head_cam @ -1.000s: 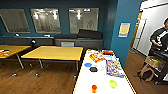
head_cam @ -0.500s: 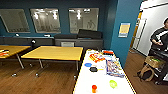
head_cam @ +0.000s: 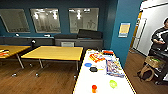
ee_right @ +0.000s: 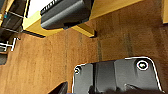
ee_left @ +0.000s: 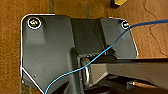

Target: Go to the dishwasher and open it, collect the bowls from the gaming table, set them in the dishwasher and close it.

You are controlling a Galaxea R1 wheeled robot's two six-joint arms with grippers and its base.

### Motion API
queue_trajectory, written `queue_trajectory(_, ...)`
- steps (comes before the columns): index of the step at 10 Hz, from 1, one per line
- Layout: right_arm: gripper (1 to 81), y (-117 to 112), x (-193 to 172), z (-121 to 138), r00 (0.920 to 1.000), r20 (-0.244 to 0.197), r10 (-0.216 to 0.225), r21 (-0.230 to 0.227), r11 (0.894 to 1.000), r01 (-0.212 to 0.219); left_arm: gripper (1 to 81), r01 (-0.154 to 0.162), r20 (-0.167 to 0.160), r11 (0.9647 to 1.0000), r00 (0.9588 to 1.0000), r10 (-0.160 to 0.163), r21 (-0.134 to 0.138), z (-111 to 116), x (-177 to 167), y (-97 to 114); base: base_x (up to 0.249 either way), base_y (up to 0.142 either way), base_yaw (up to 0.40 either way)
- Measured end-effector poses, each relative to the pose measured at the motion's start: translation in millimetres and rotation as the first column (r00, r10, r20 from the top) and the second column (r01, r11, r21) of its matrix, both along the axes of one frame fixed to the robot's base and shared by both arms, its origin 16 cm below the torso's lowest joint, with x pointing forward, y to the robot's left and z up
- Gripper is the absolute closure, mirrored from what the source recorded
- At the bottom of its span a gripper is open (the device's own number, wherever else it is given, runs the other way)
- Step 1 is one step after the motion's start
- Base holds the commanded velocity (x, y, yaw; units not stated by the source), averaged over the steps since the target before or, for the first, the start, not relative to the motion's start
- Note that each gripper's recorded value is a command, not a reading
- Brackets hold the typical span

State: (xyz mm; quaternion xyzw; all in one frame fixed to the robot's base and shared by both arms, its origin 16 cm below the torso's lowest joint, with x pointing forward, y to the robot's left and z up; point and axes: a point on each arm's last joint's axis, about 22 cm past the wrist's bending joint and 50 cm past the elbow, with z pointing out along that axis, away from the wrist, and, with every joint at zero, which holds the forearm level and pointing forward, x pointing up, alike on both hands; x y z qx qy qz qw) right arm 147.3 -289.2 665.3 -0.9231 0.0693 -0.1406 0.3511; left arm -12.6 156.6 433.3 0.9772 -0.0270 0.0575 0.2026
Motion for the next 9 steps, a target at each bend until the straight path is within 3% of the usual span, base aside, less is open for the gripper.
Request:
queue_trajectory(2,1.0,-17,61,47,0.9958,0.083,-0.037,0.009,0.999,0.037,1.0,-0.005,-0.002,1.0000,1.0000,0.005,-0.001,0,0,0,0.000,0.000,0.000)
queue_trajectory(4,1.0,-36,124,86,0.9862,0.150,-0.069,0.002,0.998,0.070,1.0,-0.008,-0.011,1.0000,0.9999,0.008,-0.001,0,-1,0,0.000,0.000,0.000)
queue_trajectory(6,1.0,-44,160,98,0.9890,0.129,-0.072,-0.008,0.997,0.074,1.0,-0.009,-0.059,1.0000,0.9982,0.009,0.000,-1,-19,0,0.000,0.000,0.000)
queue_trajectory(8,1.0,-44,187,103,0.9934,0.094,-0.066,-0.007,0.998,0.067,1.0,-0.008,-0.110,1.0000,0.9939,0.008,0.002,-1,-39,1,0.000,0.000,0.000)
queue_trajectory(9,1.0,-48,198,108,0.9949,0.081,-0.060,-0.017,0.998,0.062,1.0,-0.008,-0.117,1.0000,0.9931,0.008,0.003,-1,-40,2,0.000,0.000,0.000)
